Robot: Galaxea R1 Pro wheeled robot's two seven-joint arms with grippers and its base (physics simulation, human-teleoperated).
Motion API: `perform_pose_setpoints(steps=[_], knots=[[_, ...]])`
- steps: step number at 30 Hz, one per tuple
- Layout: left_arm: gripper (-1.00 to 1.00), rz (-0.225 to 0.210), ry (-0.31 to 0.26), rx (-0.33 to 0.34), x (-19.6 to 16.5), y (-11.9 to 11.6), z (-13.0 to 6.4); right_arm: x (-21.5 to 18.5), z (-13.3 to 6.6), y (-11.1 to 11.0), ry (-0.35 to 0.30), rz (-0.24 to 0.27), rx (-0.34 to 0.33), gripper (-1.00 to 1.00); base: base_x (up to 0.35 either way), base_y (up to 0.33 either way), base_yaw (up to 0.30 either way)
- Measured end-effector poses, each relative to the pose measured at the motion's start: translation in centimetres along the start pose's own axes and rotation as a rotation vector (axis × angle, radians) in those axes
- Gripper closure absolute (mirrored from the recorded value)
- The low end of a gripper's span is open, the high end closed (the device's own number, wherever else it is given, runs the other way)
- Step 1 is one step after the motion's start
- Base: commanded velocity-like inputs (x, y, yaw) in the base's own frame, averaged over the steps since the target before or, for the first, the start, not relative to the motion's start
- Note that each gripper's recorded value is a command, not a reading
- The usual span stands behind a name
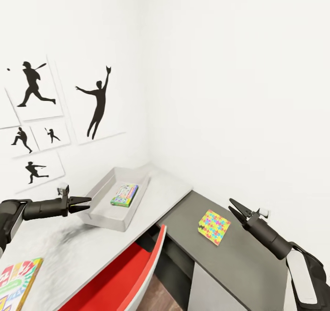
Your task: Put all the toys in the child's room - the three board games (two on the bed and one on the table), the two jigsaw puzzles on the table, and the tennis ball on the table - inside the toy box on the table in the child's room.
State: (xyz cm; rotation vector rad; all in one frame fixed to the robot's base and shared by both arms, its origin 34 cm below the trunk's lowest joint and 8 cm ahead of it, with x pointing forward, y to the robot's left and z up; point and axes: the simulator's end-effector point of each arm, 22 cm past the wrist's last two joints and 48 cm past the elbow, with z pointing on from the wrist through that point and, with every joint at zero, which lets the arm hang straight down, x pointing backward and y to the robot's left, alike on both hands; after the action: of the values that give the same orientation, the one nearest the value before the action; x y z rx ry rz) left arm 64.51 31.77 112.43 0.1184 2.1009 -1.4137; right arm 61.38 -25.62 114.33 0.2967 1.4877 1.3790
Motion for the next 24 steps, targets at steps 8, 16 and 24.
perform_pose_setpoints(steps=[8,16,24], knots=[[-1.0,0.0,0.001,0.0,0.02,0.0,0.03,-0.04,-0.05,0.03,-0.002,0.003,-0.003,-1.0,0.0,0.0,-0.176],[-1.0,0.001,0.0,-0.001,-0.01,0.02,-0.03,-0.05,-0.05,0.01,-0.002,0.003,-0.002,-1.0,0.0,0.0,-0.272],[-1.0,0.001,0.001,-0.001,0.02,0.02,0.0,-0.06,-0.05,0.0,-0.003,0.002,-0.002,-1.0,0.0,0.0,-0.279]])
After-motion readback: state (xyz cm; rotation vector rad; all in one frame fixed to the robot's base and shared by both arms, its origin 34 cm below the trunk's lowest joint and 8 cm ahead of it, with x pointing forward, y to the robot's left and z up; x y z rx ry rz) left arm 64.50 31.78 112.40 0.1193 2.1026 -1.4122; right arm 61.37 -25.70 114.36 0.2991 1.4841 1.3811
